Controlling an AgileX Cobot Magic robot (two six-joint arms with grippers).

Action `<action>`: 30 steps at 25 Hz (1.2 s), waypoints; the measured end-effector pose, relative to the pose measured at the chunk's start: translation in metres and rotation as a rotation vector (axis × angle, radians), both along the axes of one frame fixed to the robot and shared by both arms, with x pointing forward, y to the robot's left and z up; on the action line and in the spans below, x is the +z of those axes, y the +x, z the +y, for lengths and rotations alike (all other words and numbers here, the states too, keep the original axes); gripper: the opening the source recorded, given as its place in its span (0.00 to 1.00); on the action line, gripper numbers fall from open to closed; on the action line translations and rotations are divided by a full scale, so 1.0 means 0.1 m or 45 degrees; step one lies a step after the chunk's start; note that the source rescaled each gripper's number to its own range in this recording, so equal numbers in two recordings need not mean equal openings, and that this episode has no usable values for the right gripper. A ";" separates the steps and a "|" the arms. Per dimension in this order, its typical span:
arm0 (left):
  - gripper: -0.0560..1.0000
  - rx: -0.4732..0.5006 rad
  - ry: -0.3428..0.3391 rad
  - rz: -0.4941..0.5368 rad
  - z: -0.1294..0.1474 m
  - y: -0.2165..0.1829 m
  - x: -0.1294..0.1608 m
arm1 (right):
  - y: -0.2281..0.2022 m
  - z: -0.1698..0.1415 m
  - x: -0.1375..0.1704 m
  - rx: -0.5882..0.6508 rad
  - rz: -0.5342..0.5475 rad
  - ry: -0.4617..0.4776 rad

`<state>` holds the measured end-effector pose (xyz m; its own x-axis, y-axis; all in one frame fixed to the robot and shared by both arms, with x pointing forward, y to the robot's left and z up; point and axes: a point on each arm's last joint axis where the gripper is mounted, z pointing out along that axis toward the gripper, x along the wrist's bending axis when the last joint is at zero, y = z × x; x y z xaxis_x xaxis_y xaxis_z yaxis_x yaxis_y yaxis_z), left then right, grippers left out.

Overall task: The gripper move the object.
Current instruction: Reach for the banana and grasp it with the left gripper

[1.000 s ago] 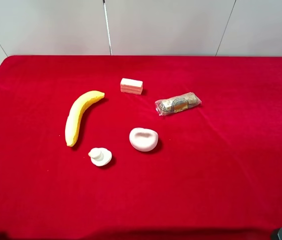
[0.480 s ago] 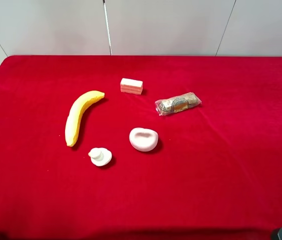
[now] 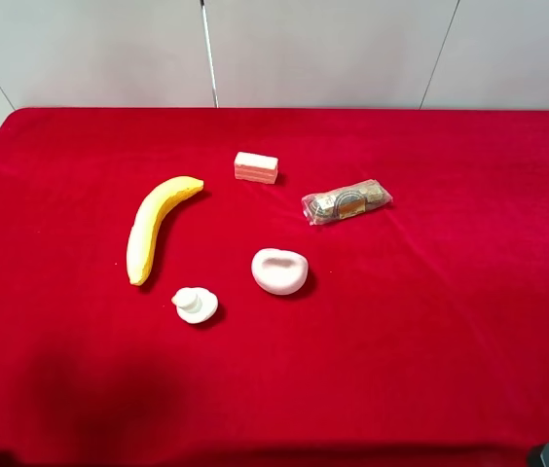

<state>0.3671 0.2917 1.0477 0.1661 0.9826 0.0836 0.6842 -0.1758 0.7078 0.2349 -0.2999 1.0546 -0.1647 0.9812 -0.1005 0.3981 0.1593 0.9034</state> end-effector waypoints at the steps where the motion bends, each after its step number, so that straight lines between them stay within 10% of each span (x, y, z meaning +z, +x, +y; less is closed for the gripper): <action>1: 0.73 0.000 0.000 0.023 0.00 0.06 0.00 | 0.00 0.00 0.00 0.000 0.000 0.000; 30: 0.73 -0.246 0.003 0.406 -0.71 1.19 -0.80 | 0.00 0.00 0.00 0.000 0.000 0.000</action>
<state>0.4866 0.2207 0.9677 0.3664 0.9305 0.0000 0.8243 -0.3246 0.4639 0.2349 -0.2999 1.0546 -0.1647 0.9812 -0.1005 0.3981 0.1593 0.9034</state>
